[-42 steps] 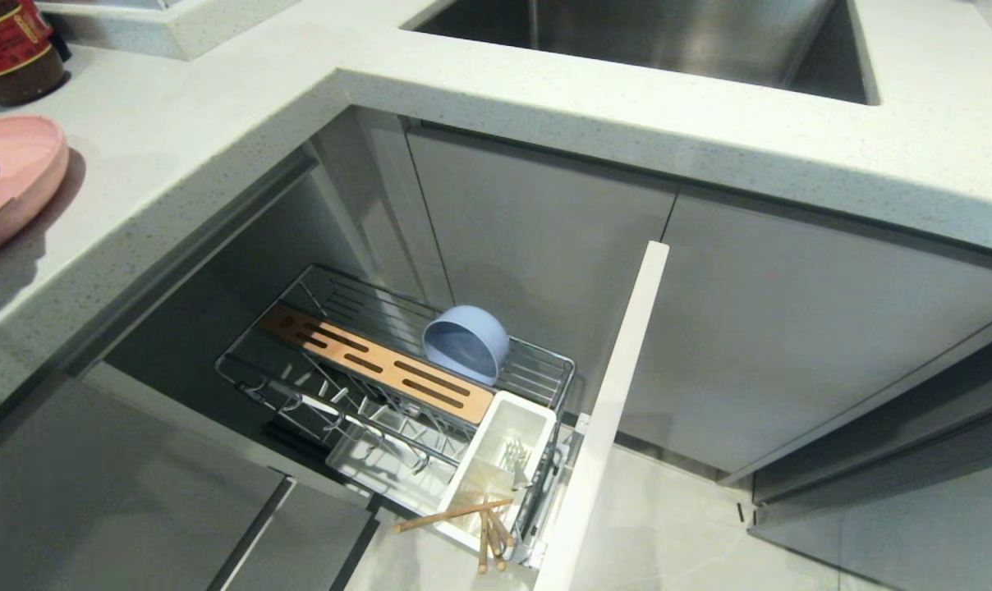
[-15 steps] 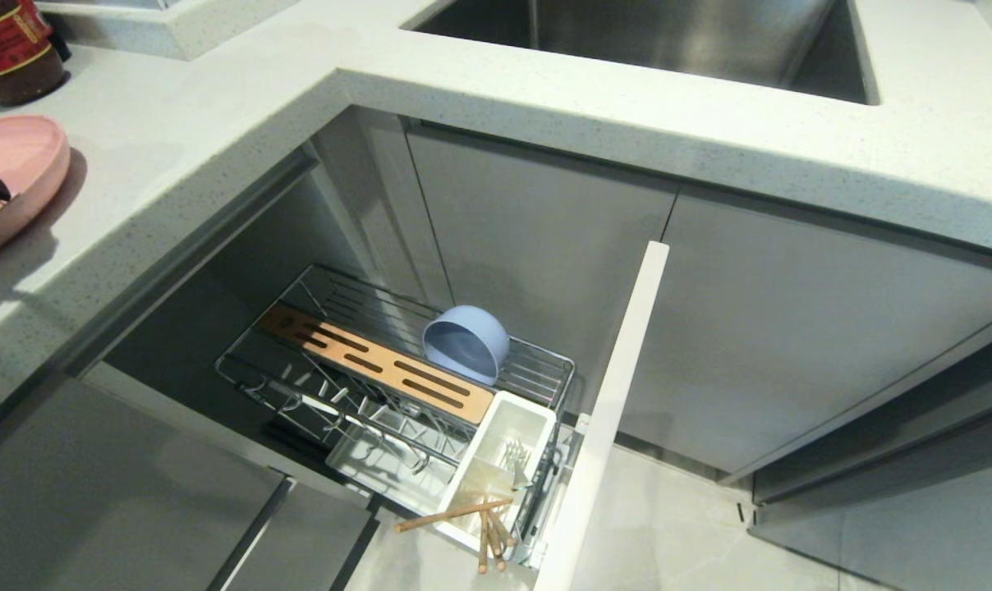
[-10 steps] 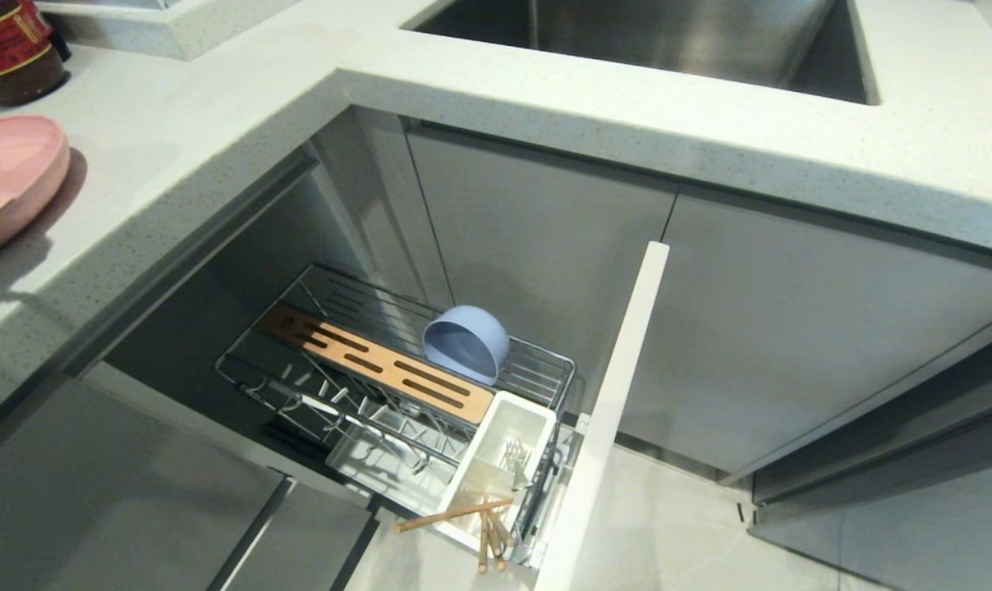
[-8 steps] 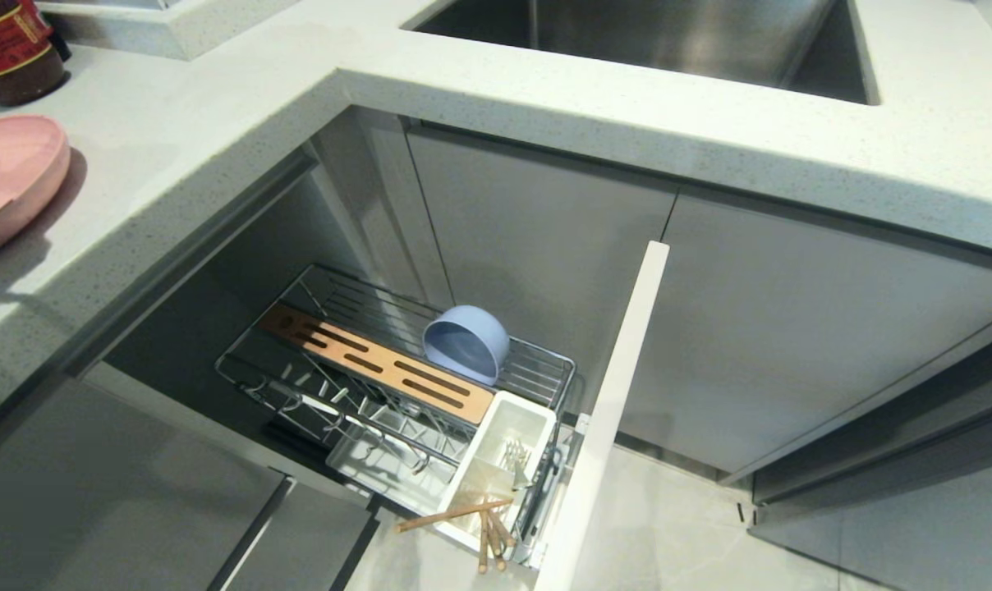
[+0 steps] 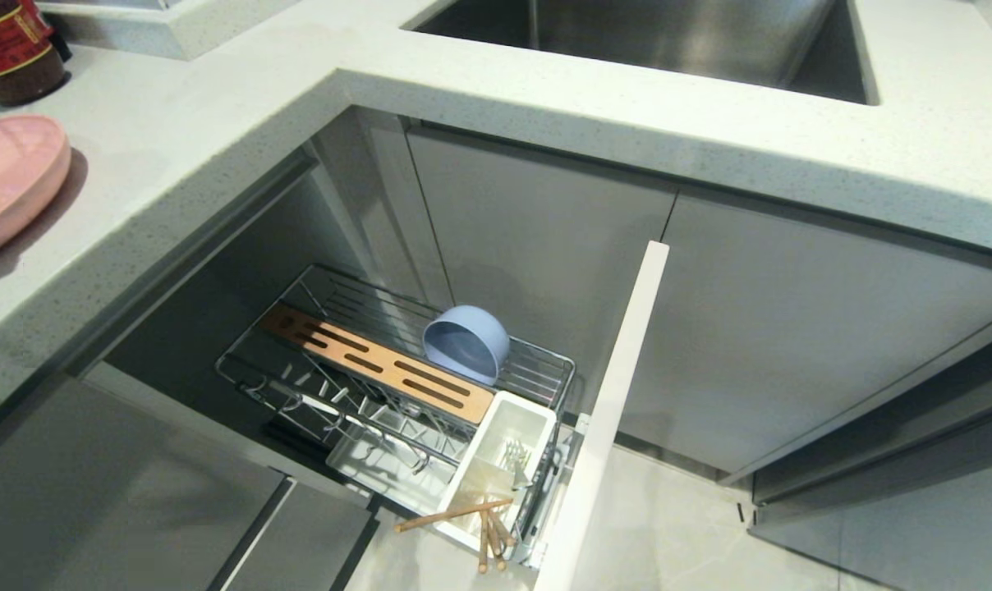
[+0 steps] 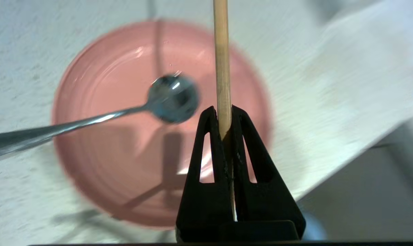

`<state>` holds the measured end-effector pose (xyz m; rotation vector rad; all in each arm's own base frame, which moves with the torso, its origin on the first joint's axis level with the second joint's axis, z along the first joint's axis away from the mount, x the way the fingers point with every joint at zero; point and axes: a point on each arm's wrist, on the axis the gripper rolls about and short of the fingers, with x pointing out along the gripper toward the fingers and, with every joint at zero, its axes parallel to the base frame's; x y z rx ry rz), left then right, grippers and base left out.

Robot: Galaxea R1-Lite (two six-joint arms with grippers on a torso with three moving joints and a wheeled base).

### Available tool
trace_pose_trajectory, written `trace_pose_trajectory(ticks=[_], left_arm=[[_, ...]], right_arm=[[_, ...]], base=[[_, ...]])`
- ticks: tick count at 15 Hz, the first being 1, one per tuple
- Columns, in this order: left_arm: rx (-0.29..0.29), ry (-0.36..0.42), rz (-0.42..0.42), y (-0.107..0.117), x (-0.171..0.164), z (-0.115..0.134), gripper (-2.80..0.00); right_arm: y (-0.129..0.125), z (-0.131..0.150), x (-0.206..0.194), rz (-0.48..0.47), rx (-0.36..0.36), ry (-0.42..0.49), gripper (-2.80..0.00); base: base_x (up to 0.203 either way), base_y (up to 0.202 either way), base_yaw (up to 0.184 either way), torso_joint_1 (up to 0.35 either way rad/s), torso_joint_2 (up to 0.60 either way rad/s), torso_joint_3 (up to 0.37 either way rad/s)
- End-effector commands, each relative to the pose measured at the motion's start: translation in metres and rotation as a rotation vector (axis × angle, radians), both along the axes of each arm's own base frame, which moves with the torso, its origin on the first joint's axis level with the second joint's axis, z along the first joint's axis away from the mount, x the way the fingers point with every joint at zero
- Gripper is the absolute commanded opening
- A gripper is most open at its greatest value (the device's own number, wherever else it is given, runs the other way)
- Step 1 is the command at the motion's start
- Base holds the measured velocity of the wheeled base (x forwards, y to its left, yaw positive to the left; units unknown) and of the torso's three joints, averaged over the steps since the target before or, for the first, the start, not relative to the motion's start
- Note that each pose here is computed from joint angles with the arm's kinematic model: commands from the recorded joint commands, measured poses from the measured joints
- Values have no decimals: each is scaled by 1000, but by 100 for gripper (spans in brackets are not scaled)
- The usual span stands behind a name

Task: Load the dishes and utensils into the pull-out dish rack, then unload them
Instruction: Pick up the chopsticks and place it in the cupboard

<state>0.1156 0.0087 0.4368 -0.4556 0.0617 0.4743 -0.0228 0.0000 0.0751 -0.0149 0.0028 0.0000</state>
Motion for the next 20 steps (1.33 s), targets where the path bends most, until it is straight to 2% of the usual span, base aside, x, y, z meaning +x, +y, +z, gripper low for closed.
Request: trace_pose_trajectory(ticks=[1, 3, 5, 7, 10, 13, 16, 20], left_arm=[[-39, -115, -14, -2, -22, 10, -280], [-85, -170, -65, -6, -29, 14, -280], [-149, -197, -207, -18, -36, 15, -280], [-190, -180, -350, -28, -39, 13, -280], [-220, -94, -561, -37, -42, 6, -280], [-243, 34, -786, -45, -45, -3, -280], [-244, 131, -901, -52, -40, -11, -280], [-165, 330, -945, -68, -21, -29, -280]], right_arm=[[0, 0, 0, 0, 0, 0, -280], [0, 0, 0, 0, 0, 0, -280], [0, 0, 0, 0, -1, 0, -280], [0, 0, 0, -1, 0, 0, -280], [0, 0, 0, -1, 0, 0, -280], [0, 0, 0, 0, 0, 0, -280], [0, 0, 0, 0, 0, 0, -280], [0, 0, 0, 0, 0, 0, -280]], base=[[0, 0, 0, 0, 0, 0], [0, 0, 0, 0, 0, 0], [0, 0, 0, 0, 0, 0], [0, 0, 0, 0, 0, 0], [0, 0, 0, 0, 0, 0], [0, 0, 0, 0, 0, 0], [0, 0, 0, 0, 0, 0], [0, 0, 0, 0, 0, 0]])
